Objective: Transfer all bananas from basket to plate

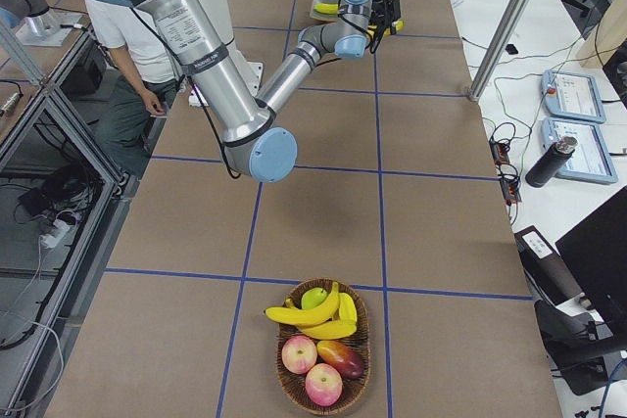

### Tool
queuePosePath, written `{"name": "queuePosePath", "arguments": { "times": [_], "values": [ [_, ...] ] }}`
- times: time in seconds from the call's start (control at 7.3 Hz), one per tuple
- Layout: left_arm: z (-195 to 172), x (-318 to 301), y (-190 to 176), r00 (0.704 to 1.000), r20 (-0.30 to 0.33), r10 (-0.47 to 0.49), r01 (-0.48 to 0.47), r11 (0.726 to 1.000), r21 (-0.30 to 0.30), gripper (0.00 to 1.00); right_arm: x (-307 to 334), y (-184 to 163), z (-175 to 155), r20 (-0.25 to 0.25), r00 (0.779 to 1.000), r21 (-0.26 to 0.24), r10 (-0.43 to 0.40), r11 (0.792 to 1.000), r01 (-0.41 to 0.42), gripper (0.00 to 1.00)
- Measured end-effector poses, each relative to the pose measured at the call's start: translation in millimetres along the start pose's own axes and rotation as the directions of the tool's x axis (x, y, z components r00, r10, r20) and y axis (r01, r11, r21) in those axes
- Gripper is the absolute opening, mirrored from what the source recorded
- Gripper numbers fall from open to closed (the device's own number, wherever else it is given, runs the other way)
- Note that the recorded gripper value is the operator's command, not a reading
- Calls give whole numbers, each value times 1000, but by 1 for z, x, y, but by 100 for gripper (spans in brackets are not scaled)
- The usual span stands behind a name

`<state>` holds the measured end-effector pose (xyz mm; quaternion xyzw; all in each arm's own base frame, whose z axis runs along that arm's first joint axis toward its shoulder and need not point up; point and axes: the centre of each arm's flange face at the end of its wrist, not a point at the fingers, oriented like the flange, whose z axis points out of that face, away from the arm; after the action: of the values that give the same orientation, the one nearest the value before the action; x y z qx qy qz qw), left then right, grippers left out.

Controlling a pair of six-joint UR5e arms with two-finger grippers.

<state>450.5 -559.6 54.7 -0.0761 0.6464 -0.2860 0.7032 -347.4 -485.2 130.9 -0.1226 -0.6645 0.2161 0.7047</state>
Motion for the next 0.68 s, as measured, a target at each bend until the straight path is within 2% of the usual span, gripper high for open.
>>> {"name": "queuePosePath", "arguments": {
  "times": [0.27,0.41,0.68],
  "values": [
    [0,1,2,1000,-4,2,-2,1000,-2,0,0,0,0,4,1000,1,3,1000,-3,0],
    [0,1,3,1000,-5,3,-3,1000,-3,0,0,0,0,5,1000,1,3,1000,-3,99],
    [0,2,4,1000,-4,3,-3,1000,-4,0,3,-1,-3,12,1000,0,-4,1000,4,100]
  ]
}}
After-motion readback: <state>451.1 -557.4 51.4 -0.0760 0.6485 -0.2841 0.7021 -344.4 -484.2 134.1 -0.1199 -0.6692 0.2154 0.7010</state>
